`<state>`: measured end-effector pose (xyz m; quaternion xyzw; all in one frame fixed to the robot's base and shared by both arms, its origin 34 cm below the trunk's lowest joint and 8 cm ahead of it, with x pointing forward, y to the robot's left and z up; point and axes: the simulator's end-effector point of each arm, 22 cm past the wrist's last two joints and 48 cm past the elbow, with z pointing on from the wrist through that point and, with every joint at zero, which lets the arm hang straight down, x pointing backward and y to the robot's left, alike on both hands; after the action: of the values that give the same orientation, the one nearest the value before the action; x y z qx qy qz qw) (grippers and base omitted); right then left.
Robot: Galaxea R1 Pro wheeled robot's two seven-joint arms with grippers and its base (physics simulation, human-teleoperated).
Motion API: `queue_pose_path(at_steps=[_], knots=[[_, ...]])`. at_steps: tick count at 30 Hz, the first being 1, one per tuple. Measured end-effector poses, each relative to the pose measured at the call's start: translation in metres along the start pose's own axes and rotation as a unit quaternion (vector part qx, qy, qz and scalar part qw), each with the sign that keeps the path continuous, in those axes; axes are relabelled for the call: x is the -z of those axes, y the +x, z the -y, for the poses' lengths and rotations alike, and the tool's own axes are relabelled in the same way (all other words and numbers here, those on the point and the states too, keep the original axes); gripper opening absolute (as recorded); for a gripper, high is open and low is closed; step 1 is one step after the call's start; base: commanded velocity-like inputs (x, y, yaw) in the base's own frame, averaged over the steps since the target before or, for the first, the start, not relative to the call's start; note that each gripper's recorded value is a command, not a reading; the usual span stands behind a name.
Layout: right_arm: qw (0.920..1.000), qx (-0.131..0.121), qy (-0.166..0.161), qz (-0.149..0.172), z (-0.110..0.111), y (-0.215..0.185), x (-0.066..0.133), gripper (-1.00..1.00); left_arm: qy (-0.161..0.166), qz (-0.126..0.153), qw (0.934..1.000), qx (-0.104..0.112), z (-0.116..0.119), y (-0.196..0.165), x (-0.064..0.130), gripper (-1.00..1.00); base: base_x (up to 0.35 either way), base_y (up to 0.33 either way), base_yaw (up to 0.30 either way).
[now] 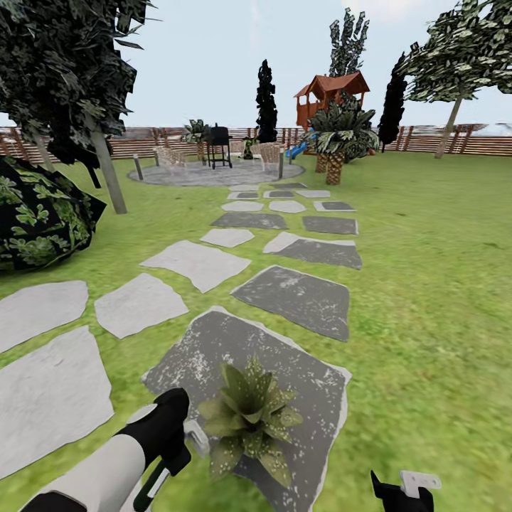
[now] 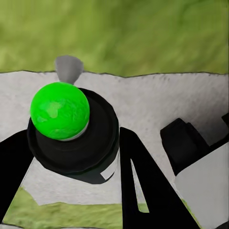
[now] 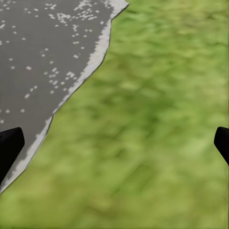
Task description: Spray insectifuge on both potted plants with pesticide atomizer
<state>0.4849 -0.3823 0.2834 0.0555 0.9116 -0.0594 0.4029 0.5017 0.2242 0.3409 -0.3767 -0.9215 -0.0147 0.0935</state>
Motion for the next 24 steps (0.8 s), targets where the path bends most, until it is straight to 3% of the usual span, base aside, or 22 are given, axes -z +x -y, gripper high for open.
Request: queue_pose_path(at_steps=[1,2,5,21,24], knots=[[1.0000,0.000,0.000,0.000,0.000,0.000,0.000,1.00,0.000,-0.001,1.0000,0.000,-0.001,0.001,0.000,-1.00,0.037,0.000,0.000],[1.0000,0.000,0.000,0.000,0.000,0.000,0.000,1.00,0.022,0.014,0.9993,0.028,0.000,0.001,0.000,-1.00,0.075,0.000,0.000],[1.0000,0.000,0.000,0.000,0.000,0.000,0.000,1.00,0.037,0.027,0.9977,0.049,0.001,-0.002,0.001,-1.00,0.170,0.000,0.000],[1.0000,0.002,0.001,0.001,0.002,-0.001,0.000,1.00,0.038,0.022,0.9977,0.051,0.000,0.002,-0.001,-1.00,0.051,0.000,0.000],[1.0000,0.002,0.001,0.001,0.002,-0.001,0.000,1.00,0.050,0.010,0.9974,0.051,0.012,0.012,-0.012,-1.00,0.018,0.000,0.000]])
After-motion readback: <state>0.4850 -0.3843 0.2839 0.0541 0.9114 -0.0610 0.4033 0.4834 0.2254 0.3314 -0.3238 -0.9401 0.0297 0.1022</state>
